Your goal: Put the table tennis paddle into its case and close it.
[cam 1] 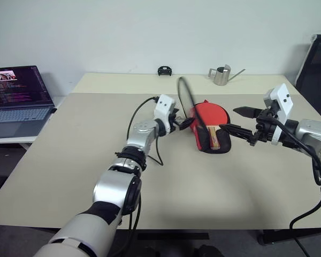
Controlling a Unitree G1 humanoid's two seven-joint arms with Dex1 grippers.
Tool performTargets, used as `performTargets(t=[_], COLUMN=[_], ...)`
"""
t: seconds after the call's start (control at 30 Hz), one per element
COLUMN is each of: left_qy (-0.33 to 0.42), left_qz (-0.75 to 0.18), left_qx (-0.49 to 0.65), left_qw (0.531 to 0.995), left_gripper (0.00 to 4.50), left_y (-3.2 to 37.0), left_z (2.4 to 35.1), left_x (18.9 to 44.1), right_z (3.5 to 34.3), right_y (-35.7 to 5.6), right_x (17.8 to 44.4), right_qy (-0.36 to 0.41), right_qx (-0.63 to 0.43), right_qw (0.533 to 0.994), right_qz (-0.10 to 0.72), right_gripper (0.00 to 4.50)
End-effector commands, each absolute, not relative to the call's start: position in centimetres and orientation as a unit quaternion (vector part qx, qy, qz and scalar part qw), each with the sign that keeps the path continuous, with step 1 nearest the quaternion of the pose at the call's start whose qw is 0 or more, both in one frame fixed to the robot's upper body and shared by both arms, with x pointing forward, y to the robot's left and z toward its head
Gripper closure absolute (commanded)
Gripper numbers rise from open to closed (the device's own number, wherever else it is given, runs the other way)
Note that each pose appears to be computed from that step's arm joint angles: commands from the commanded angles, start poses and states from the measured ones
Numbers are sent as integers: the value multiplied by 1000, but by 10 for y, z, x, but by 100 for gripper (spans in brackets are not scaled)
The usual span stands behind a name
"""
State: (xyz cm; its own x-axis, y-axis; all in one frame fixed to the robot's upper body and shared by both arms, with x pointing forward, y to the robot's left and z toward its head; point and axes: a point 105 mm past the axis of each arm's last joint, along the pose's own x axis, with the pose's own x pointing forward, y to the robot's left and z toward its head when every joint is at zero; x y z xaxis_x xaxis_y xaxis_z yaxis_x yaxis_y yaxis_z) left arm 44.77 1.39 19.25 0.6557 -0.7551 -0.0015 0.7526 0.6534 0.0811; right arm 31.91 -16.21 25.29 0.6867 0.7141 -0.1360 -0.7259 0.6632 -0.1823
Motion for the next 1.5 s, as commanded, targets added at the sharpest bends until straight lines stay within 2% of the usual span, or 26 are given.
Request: performTargets(t=[0.03, 0.27, 0.4, 0.53, 0.7, 0.87, 1.03, 1.27, 1.5], left_qy=[-34, -1, -27, -71, -110, -129, -136, -131, -129], left_qz=[-428, -427, -457, -474, -476, -523, -519, -509, -496], left_qx=[47, 47, 22, -8, 17, 33, 36, 35, 37], left_qw=[902, 903, 889, 878, 872, 842, 843, 850, 858], left_gripper=[0, 0, 0, 0, 0, 0, 0, 0, 0], left_y=[-6, -41, -48, -21, 30, 71, 103, 121, 125], left_z=[204, 182, 194, 218, 232, 242, 253, 256, 259], left_x=[445, 436, 430, 434, 436, 414, 392, 365, 358], right_z=[270, 267, 258, 242, 221, 205, 188, 163, 138], right_y=[-167, -173, -177, -182, -195, -207, -211, -206, -194], right_x=[311, 308, 311, 324, 359, 401, 429, 445, 454], right_qy=[-7, -2, 9, 31, 53, 66, 75, 102, 133], right_qx=[-126, -122, -114, -82, -57, -55, -66, -80, -99], right_qw=[916, 926, 935, 946, 962, 977, 981, 976, 969], right_qz=[382, 358, 337, 314, 262, 196, 168, 174, 181], right_gripper=[2, 2, 2, 2, 2, 2, 2, 2, 2])
